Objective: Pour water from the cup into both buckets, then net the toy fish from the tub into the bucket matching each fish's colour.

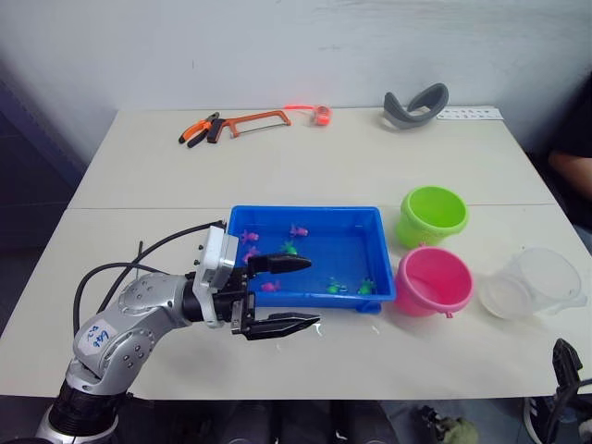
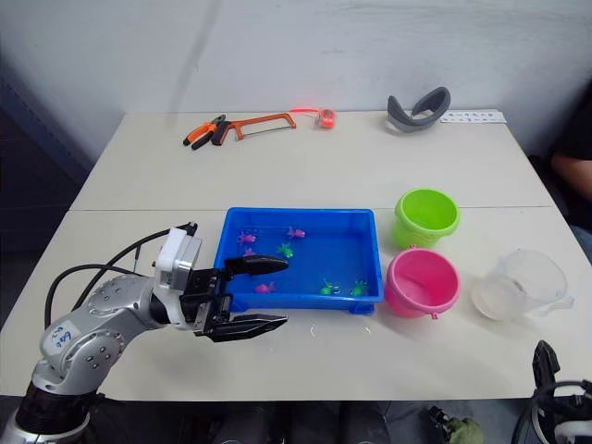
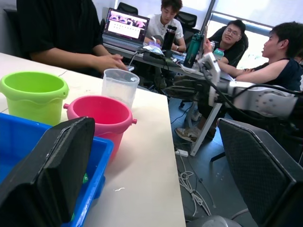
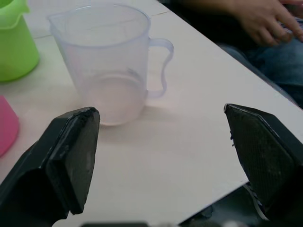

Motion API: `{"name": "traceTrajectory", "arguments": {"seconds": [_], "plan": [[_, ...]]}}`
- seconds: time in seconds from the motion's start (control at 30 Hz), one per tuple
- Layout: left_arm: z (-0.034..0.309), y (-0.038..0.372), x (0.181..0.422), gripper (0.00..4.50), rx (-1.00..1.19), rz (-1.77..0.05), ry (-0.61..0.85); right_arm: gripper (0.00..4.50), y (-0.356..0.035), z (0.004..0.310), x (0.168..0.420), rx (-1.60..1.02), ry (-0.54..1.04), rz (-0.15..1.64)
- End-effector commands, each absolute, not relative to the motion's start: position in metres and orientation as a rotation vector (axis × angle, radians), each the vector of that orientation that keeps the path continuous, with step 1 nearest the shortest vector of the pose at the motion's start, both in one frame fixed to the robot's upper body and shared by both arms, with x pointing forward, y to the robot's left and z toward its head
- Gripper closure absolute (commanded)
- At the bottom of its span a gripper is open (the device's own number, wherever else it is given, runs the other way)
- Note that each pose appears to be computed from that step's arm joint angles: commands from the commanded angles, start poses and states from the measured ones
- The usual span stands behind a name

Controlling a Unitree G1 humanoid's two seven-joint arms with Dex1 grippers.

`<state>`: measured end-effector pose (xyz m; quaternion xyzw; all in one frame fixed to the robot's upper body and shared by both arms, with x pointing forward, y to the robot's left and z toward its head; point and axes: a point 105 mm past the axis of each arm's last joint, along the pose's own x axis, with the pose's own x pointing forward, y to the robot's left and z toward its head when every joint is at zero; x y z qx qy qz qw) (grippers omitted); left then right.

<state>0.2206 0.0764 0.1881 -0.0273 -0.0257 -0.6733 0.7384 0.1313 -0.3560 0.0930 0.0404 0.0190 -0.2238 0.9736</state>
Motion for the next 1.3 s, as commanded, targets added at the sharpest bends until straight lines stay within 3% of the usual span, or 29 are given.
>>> {"name": "traceTrajectory", "arguments": {"seconds": [0.03, 0.23, 0.43, 1.3], "plan": [[0.191, 0.075, 0.214, 0.00, -0.039, -1.465, -0.073, 0.03, -0.374, 0.090, 0.132, 0.060, 0.052, -0.498], [0.191, 0.073, 0.213, 0.00, -0.051, -1.419, -0.075, 0.03, -0.393, 0.084, 0.167, 0.055, 0.035, -0.516], [0.191, 0.075, 0.216, 0.00, -0.035, -1.404, -0.079, 0.03, -0.411, 0.081, 0.181, 0.101, 0.005, -0.586], [0.191, 0.089, 0.222, 0.00, 0.044, -1.347, -0.091, 0.03, -0.437, 0.072, 0.211, 0.066, -0.005, -0.566]]}}
